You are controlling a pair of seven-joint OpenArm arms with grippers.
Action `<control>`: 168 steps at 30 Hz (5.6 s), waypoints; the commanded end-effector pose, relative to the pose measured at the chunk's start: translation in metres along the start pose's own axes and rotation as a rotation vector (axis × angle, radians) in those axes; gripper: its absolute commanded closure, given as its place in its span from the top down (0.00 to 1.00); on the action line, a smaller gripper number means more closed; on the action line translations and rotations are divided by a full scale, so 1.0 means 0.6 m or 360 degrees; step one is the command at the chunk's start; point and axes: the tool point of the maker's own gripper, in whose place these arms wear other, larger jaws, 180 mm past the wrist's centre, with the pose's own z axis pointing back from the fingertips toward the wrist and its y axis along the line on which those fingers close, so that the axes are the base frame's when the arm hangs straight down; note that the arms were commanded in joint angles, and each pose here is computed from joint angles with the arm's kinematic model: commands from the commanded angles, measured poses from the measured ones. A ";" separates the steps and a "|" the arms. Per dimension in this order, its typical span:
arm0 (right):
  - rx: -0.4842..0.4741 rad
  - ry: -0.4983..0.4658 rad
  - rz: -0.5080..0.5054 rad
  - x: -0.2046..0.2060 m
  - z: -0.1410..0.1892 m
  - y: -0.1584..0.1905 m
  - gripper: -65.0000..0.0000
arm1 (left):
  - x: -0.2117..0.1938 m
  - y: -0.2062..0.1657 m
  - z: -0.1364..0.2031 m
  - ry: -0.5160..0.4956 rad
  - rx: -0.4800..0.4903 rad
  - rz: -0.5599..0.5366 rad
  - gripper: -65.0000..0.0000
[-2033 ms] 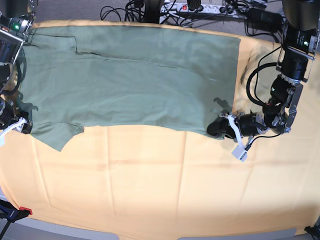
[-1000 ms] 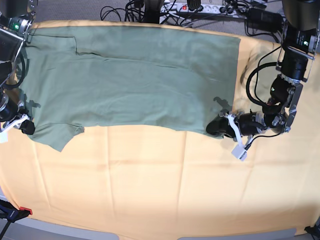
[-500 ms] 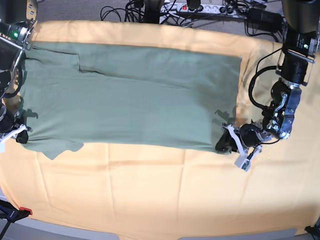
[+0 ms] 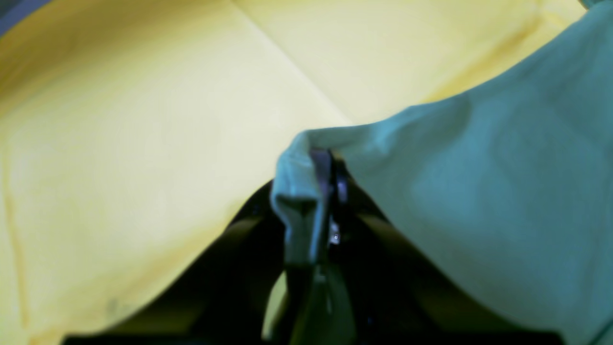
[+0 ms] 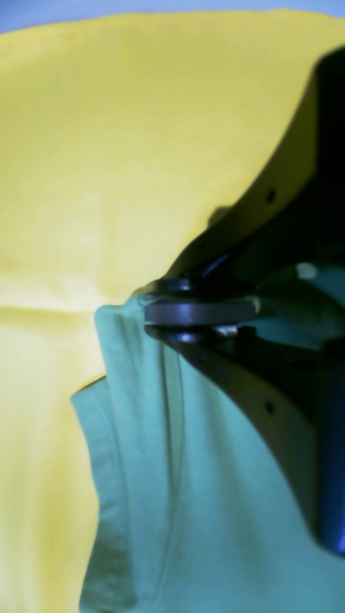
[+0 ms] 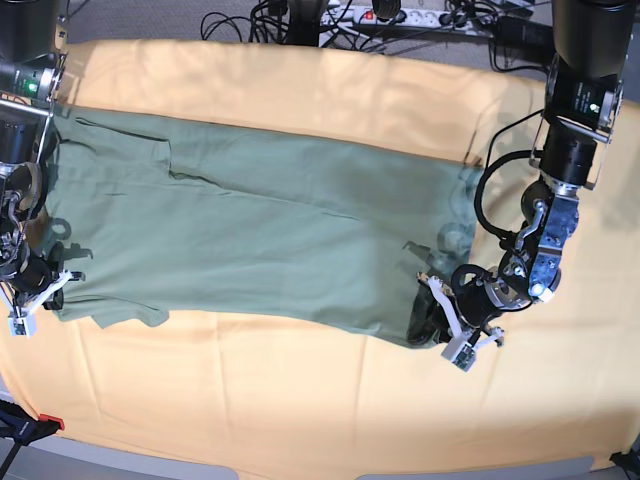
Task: Fold the T-shirt properly
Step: 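Lift the hem and fold it toward the shoulders with both grippers, then grasp the folded shirt's end with the right gripper and press it flat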
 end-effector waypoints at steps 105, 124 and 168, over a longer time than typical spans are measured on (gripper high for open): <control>0.0168 0.0033 0.0041 -0.021 0.024 0.081 0.58 | -0.079 -0.036 0.161 0.0597 -0.0642 0.0545 0.58; 0.0624 -0.0026 -0.0086 -0.022 0.036 0.168 0.08 | -0.079 -0.036 0.161 0.0596 -0.0642 0.0545 0.58; 0.0730 0.0342 0.0742 -0.091 0.232 0.200 0.00 | -0.054 -0.030 0.154 0.0463 -0.0626 0.0581 0.58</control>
